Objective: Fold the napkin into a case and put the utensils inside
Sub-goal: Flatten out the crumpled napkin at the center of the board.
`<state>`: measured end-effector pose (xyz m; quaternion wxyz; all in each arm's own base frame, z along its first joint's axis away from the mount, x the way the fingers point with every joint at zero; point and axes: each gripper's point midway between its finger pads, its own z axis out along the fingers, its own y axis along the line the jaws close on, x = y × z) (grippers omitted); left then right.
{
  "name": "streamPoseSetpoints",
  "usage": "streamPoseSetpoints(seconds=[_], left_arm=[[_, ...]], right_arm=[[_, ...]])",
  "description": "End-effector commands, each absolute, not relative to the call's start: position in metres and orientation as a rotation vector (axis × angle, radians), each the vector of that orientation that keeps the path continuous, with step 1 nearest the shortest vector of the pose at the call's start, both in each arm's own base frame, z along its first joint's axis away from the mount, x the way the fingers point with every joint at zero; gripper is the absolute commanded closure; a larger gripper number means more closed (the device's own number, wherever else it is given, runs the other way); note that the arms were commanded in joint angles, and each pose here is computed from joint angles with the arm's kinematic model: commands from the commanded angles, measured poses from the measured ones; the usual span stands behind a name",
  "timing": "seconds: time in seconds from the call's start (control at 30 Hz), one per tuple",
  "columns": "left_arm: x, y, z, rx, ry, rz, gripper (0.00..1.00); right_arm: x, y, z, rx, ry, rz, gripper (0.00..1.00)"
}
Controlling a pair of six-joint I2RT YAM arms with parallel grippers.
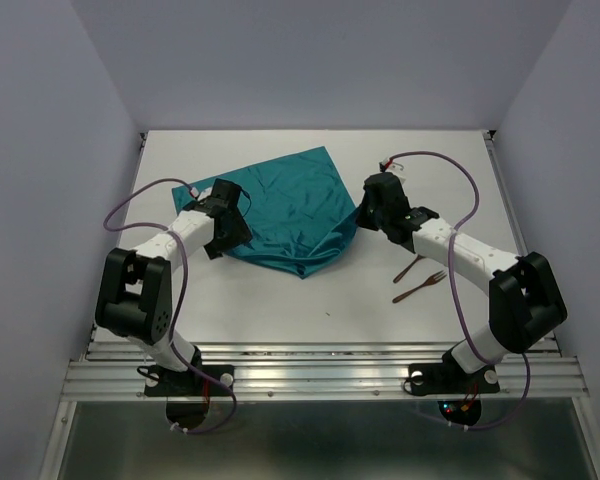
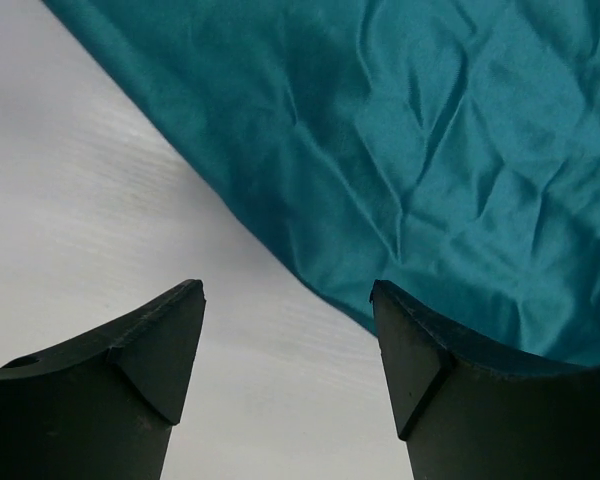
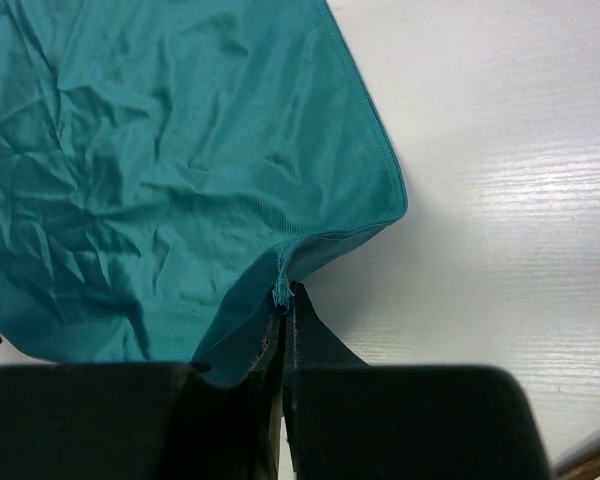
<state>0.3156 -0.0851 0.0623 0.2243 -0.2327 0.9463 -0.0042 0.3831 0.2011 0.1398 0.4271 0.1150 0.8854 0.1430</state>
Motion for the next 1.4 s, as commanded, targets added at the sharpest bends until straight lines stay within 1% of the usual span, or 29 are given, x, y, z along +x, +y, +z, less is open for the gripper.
streamPoseSetpoints(seconds=[0.0, 0.03, 0.07, 0.1, 0.3, 0.4, 0.57, 0.6, 0.63, 0.67, 0.7, 0.77, 0.83, 0.93, 1.07, 1.13, 1.2, 1.23, 1.27, 1.3, 1.33, 1.37], left_arm=[[0.340, -0.090, 0.060, -0.711, 2.530, -0.057, 0.25], [0.342, -0.092, 0.053, -0.726, 2.540, -0.060, 0.27], [0.341, -0.094, 0.049, -0.733, 2.548, -0.069, 0.36], [0.339, -0.094, 0.042, -0.750, 2.562, -0.065, 0.37], [0.330, -0.090, 0.039, -0.779, 2.549, -0.059, 0.39], [0.326, -0.093, 0.032, -0.804, 2.563, -0.070, 0.56], [0.319, -0.093, 0.014, -0.835, 2.579, -0.060, 0.57], [0.320, -0.094, 0.013, -0.838, 2.579, -0.070, 0.72], [0.322, -0.096, 0.013, -0.832, 2.586, -0.072, 0.86], [0.324, -0.097, 0.016, -0.820, 2.591, -0.077, 0.95], [0.326, -0.098, 0.020, -0.793, 2.599, -0.079, 1.00], [0.336, -0.097, 0.043, -0.755, 2.581, -0.067, 1.00], [0.346, -0.090, 0.077, -0.721, 2.505, -0.048, 1.00], [0.358, -0.081, 0.142, -0.643, 2.400, -0.030, 1.00], [0.374, -0.076, 0.228, -0.519, 2.291, -0.030, 1.00], [0.383, -0.074, 0.258, -0.497, 2.253, -0.015, 1.00], [0.393, -0.076, 0.272, -0.468, 2.239, -0.009, 1.00], [0.402, -0.080, 0.265, -0.423, 2.270, 0.004, 1.00], [0.411, -0.083, 0.279, -0.408, 2.247, -0.008, 1.00], [0.420, -0.087, 0.278, -0.387, 2.259, -0.014, 1.00], [0.435, -0.092, 0.260, -0.367, 2.303, 0.014, 1.00], [0.451, -0.097, 0.273, -0.361, 2.264, -0.012, 1.00]], right_arm=[[0.388, 0.202, 0.163, 0.285, 2.159, 0.399, 0.99], [0.388, 0.202, 0.164, 0.281, 2.156, 0.396, 0.99], [0.388, 0.201, 0.164, 0.282, 2.155, 0.393, 0.99], [0.388, 0.201, 0.164, 0.281, 2.155, 0.393, 0.99], [0.390, 0.212, 0.161, 0.273, 2.175, 0.442, 0.99], [0.391, 0.214, 0.161, 0.270, 2.175, 0.450, 0.99], [0.394, 0.222, 0.166, 0.277, 2.162, 0.504, 0.99], [0.395, 0.224, 0.167, 0.277, 2.158, 0.516, 0.99], [0.395, 0.226, 0.168, 0.279, 2.158, 0.528, 0.99], [0.395, 0.226, 0.168, 0.281, 2.159, 0.533, 0.99], [0.395, 0.226, 0.168, 0.279, 2.158, 0.533, 0.99], [0.395, 0.226, 0.171, 0.269, 2.152, 0.532, 0.99], [0.398, 0.226, 0.182, 0.255, 2.128, 0.532, 0.99], [0.403, 0.225, 0.207, 0.262, 2.070, 0.538, 0.99], [0.409, 0.230, 0.253, 0.274, 1.976, 0.609, 0.99], [0.410, 0.229, 0.282, 0.277, 1.913, 0.633, 0.99], [0.409, 0.226, 0.298, 0.274, 1.876, 0.633, 0.99], [0.408, 0.223, 0.305, 0.263, 1.856, 0.624, 0.99], [0.410, 0.219, 0.307, 0.270, 1.845, 0.600, 0.99], [0.412, 0.216, 0.309, 0.274, 1.838, 0.583, 0.99], [0.415, 0.216, 0.303, 0.270, 1.846, 0.557, 0.99], [0.419, 0.213, 0.299, 0.281, 1.849, 0.532, 0.99]])
